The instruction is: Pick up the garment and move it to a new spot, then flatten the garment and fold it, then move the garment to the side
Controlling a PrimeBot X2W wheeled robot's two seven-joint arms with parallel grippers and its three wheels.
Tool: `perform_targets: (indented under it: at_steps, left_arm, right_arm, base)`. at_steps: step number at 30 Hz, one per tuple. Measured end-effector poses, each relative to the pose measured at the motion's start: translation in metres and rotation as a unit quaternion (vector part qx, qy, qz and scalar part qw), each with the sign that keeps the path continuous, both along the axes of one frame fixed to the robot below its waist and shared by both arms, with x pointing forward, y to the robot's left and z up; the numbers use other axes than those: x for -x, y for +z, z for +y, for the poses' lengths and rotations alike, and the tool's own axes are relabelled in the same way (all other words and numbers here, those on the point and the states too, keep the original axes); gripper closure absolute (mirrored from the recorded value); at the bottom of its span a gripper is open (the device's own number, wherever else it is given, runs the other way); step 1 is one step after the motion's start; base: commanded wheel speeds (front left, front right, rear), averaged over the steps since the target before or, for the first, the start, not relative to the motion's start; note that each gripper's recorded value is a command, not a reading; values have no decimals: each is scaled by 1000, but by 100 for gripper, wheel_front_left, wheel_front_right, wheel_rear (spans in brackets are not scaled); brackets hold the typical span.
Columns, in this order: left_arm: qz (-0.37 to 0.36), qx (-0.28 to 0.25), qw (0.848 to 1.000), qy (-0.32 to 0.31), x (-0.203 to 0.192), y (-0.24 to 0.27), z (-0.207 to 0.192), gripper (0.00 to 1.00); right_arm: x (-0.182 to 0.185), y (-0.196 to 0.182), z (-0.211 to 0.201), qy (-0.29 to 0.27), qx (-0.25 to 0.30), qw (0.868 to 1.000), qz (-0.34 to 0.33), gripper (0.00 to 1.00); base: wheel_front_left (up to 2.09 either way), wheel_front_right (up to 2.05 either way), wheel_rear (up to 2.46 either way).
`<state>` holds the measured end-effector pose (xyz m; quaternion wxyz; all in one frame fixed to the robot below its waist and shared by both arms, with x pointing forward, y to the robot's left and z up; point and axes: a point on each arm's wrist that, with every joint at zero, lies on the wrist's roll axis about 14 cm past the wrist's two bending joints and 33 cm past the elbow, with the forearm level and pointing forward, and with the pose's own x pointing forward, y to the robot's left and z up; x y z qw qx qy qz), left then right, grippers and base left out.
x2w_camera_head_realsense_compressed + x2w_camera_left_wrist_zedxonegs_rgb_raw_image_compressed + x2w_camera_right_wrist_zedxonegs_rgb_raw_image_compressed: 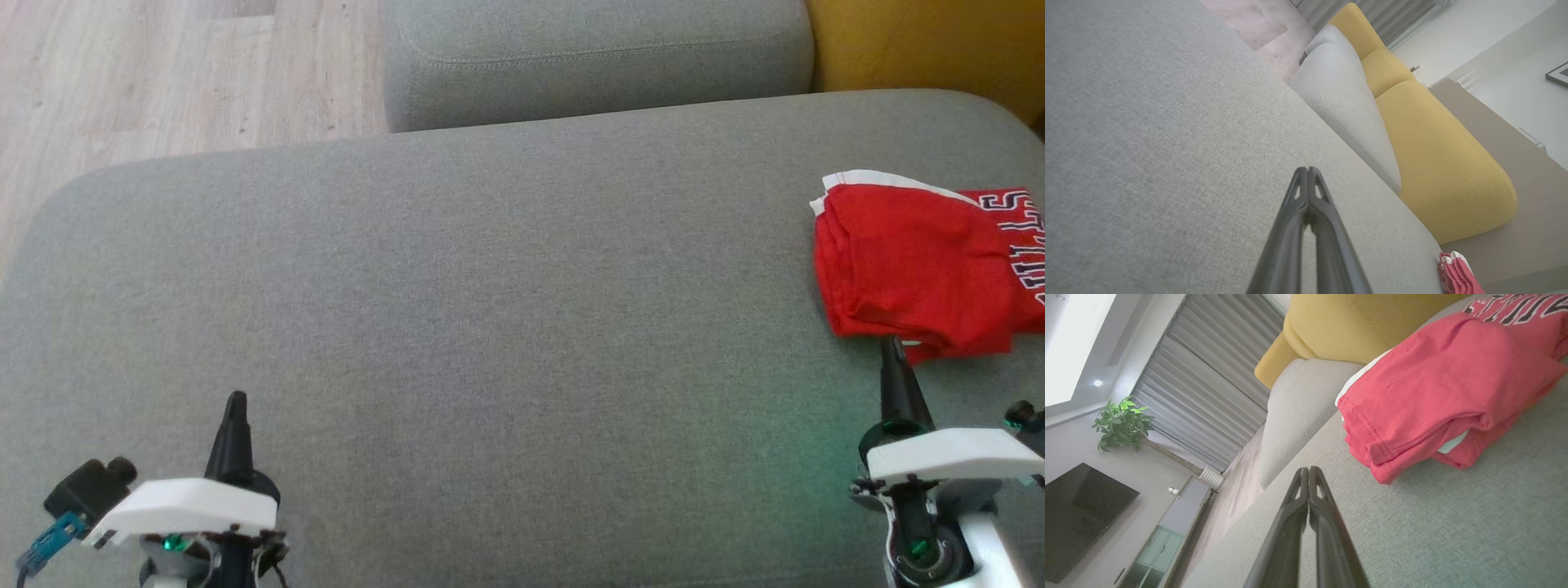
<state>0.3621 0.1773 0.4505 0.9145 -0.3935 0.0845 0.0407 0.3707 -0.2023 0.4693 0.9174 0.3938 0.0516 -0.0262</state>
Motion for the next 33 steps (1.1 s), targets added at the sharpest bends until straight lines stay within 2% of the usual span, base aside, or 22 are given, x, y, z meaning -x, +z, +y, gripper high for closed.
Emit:
perform_targets:
  at_steps: [17,33]
  left_arm:
    - [2,106,994,21,0,0,6,100]
    - [-5,206,978,28,-4,6,5,100]
  right_arm:
    - [-2,1,-1,-17,-105,994,4,100]
    - [-4,3,-2,-32,-207,978,0,100]
  base:
    - [0,0,0]
    - [0,0,0]
